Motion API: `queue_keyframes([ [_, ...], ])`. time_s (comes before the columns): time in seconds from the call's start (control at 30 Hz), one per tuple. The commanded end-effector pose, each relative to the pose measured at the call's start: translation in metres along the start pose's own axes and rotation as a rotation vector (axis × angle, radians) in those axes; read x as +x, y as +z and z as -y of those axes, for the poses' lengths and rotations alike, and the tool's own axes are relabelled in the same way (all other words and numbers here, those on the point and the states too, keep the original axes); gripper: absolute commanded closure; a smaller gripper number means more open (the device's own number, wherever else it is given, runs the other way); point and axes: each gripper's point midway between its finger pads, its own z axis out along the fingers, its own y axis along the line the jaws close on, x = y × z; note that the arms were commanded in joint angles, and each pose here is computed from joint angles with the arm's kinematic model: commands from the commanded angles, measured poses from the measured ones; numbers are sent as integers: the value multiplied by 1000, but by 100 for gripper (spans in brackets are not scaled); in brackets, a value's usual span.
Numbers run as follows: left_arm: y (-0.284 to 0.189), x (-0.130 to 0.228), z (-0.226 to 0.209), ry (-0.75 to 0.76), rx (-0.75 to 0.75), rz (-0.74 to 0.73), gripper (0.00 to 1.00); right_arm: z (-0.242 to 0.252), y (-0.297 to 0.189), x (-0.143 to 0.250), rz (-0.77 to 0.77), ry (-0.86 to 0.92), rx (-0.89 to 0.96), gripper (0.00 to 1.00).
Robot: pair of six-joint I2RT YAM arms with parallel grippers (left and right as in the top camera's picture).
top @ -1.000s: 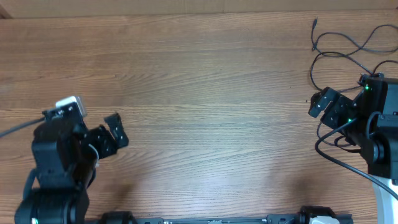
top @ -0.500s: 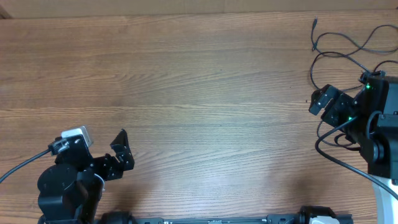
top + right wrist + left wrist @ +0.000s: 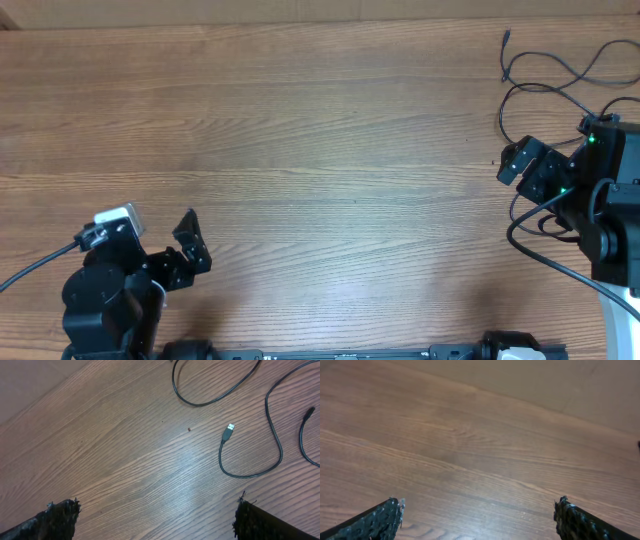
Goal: Untangle cables
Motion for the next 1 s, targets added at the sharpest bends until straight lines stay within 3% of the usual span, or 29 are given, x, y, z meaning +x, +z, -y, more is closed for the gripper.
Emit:
queue_keyframes([
  [0.0, 3, 11, -8, 25, -40, -42, 1, 1, -1, -2, 16, -8, 6, 0],
  [0.4, -4, 57, -21, 28, -90, -229, 0, 1, -1, 3, -6, -8, 8, 0],
  [0.97, -7, 65, -23, 29, -99, -264, 1, 3, -1, 14, -52, -11, 13, 0],
])
